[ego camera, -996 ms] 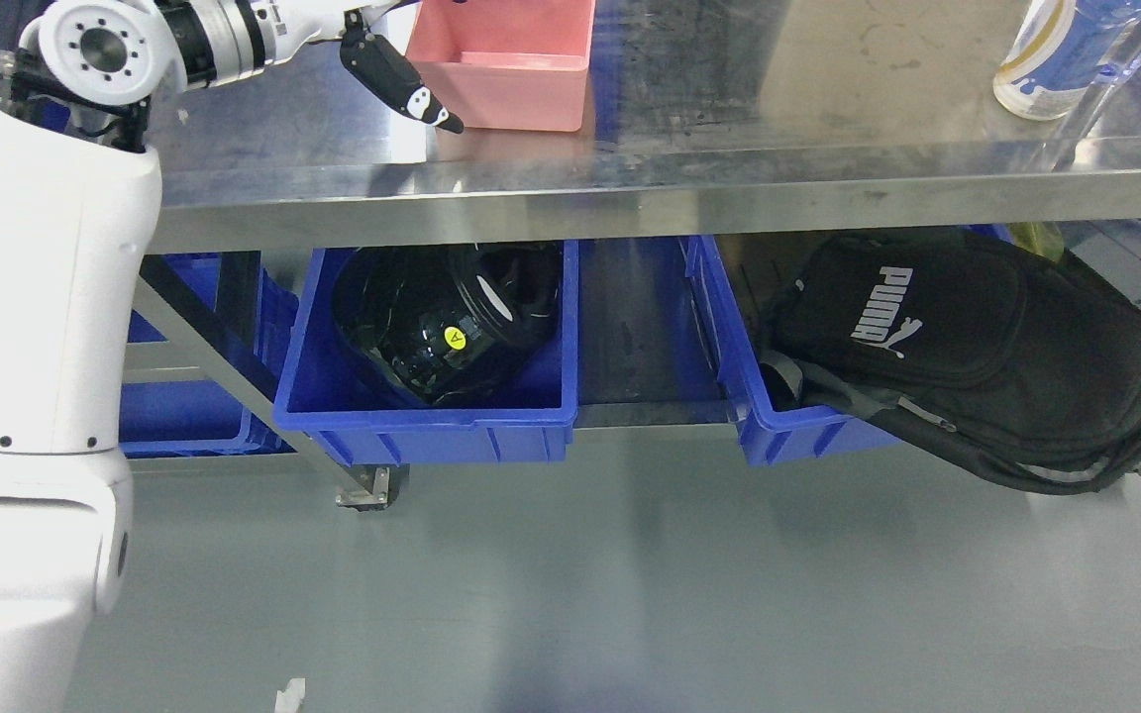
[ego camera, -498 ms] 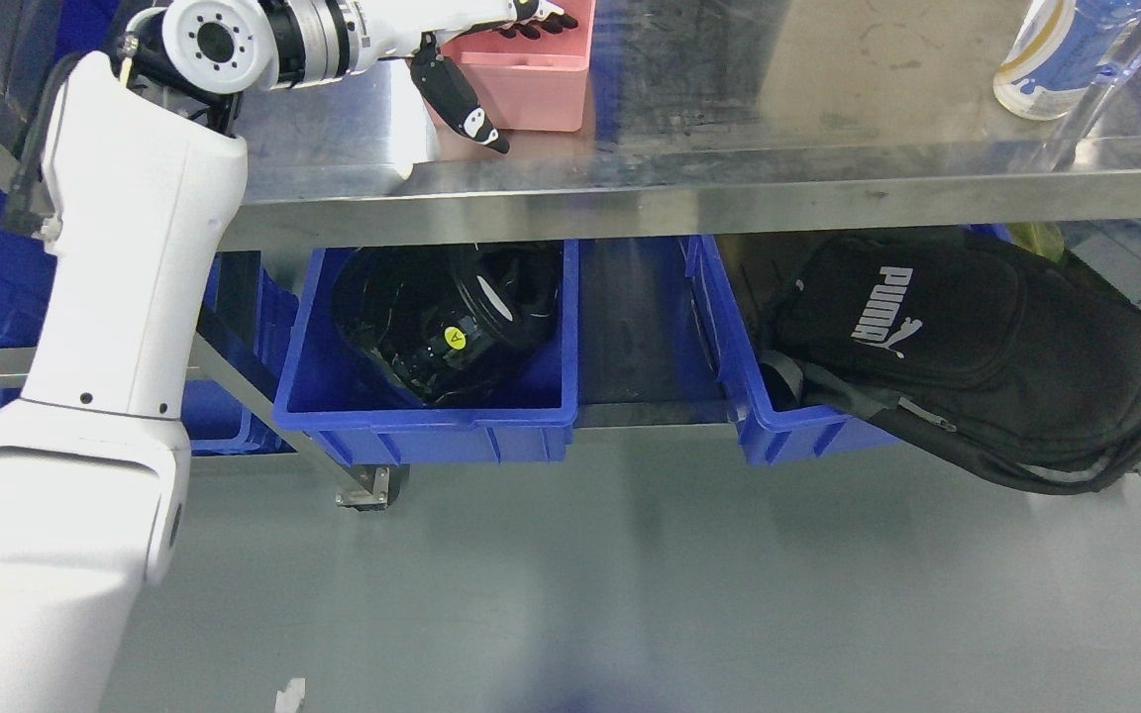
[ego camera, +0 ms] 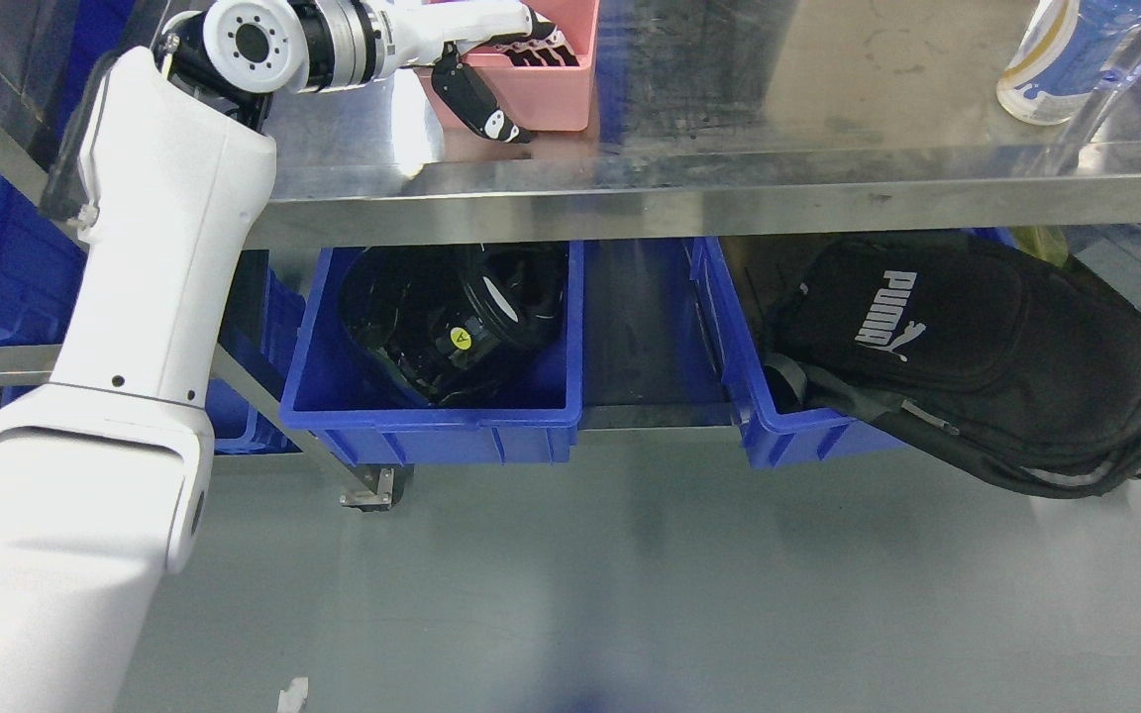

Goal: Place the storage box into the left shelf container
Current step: 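Reach the left hand over the pink box and close fingers on it, then lift the pink box off the table with the left hand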

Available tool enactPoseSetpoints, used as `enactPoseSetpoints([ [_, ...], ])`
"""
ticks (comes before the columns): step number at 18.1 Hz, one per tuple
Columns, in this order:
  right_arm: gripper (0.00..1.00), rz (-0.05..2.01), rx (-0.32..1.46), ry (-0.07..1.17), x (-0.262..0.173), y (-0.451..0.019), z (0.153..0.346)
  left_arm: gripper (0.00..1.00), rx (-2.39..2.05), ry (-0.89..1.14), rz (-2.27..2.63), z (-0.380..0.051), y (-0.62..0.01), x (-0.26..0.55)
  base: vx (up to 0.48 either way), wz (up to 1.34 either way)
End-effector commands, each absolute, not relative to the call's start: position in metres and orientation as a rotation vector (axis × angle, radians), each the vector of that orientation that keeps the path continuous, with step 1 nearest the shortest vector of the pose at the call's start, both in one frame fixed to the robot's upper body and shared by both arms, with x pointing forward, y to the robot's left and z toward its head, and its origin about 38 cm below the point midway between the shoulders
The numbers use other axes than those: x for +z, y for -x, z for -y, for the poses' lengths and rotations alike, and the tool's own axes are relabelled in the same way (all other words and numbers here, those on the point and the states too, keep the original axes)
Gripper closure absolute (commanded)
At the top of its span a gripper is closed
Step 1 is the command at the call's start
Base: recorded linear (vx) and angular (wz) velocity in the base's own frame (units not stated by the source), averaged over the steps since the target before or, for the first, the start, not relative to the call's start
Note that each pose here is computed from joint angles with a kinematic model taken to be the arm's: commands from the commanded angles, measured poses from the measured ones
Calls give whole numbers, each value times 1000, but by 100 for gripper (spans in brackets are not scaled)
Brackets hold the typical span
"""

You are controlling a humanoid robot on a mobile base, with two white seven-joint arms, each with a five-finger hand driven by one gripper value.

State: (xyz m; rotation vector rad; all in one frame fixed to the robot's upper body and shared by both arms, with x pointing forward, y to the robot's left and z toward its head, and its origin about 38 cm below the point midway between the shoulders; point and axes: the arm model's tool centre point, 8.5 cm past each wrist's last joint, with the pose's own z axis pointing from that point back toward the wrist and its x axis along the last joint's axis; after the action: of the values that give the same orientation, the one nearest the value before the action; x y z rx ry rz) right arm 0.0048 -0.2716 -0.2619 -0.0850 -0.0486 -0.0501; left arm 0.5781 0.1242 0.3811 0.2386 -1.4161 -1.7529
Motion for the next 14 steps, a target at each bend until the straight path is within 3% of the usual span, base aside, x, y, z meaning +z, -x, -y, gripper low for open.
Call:
enactPoseSetpoints([
  [1,0,75,-70,110,-261,-14,284,100,-1665,-107,1519,-148,-584,373,2,-15],
  [4,0,73,-70,108,-261,-13,284,100,-1560,-47,1625,-162,-584,383,1,-5],
  [9,0,75,-70,110,-261,-14,284,100,-1196,267,1979,-182,-573,394,1,15],
  [11,0,75,-70,110,-261,-13,284,100,-1016,481,2143,-187,-565,403,5,76],
  [14,0,76,-70,110,-261,-14,284,100,-950,573,2243,-190,-552,405,5,30],
])
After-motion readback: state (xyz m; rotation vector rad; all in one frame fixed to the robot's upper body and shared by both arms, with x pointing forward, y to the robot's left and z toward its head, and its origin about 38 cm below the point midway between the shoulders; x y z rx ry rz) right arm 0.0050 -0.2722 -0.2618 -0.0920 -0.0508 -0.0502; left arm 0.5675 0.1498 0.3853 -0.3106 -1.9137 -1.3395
